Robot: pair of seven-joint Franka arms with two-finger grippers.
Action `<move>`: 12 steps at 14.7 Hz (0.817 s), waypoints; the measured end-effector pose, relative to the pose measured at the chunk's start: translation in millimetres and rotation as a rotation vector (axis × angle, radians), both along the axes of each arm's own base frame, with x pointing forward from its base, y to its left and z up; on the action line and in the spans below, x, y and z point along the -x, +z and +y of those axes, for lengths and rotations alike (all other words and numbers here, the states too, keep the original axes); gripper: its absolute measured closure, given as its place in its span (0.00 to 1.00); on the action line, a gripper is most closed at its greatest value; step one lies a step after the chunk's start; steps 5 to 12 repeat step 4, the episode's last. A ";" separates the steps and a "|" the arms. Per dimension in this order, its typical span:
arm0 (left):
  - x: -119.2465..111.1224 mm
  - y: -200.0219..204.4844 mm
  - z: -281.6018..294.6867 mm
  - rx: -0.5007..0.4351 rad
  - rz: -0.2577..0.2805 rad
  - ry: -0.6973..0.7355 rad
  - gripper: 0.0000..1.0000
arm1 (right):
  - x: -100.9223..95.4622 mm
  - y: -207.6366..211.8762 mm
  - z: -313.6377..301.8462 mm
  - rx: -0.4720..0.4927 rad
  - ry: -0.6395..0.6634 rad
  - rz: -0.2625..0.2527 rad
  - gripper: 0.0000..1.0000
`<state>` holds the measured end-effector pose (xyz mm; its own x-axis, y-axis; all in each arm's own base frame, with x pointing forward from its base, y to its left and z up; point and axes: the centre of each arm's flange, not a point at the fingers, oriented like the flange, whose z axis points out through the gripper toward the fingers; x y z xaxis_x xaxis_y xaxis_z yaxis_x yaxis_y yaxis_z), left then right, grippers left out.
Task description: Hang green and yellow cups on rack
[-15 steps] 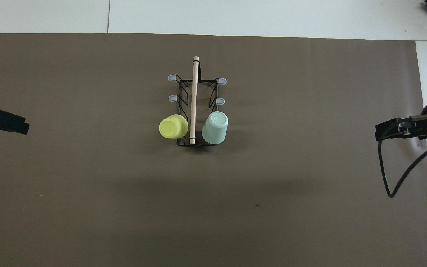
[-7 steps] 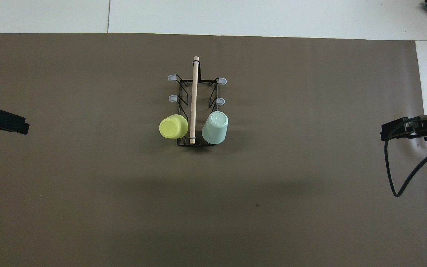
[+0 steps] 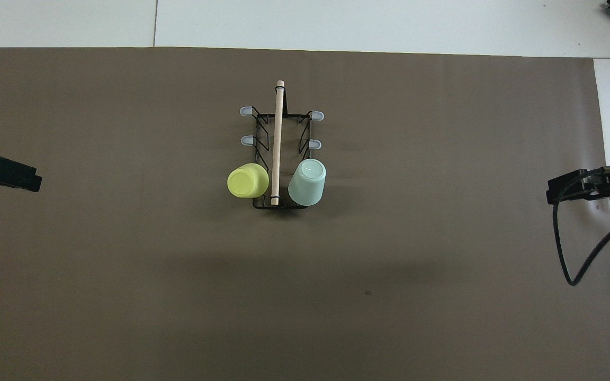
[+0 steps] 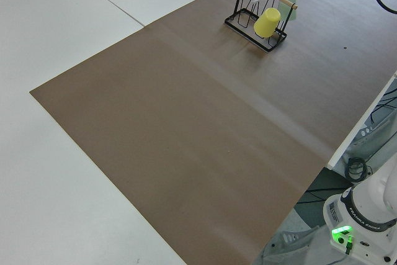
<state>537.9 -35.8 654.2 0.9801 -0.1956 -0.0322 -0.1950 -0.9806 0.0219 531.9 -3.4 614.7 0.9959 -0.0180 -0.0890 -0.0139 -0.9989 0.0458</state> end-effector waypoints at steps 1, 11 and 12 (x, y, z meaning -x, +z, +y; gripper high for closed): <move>0.0 0.0 0.0 0.000 0.000 0.000 0.00 | 0.1 -0.1 0.1 0.000 0.000 0.001 0.00; 0.0 0.0 0.0 0.000 0.000 0.000 0.00 | 0.1 -0.1 1.4 0.000 0.003 0.001 0.00; 0.0 0.0 0.0 0.000 0.000 0.000 0.00 | 0.1 -0.1 1.4 0.000 0.003 0.001 0.00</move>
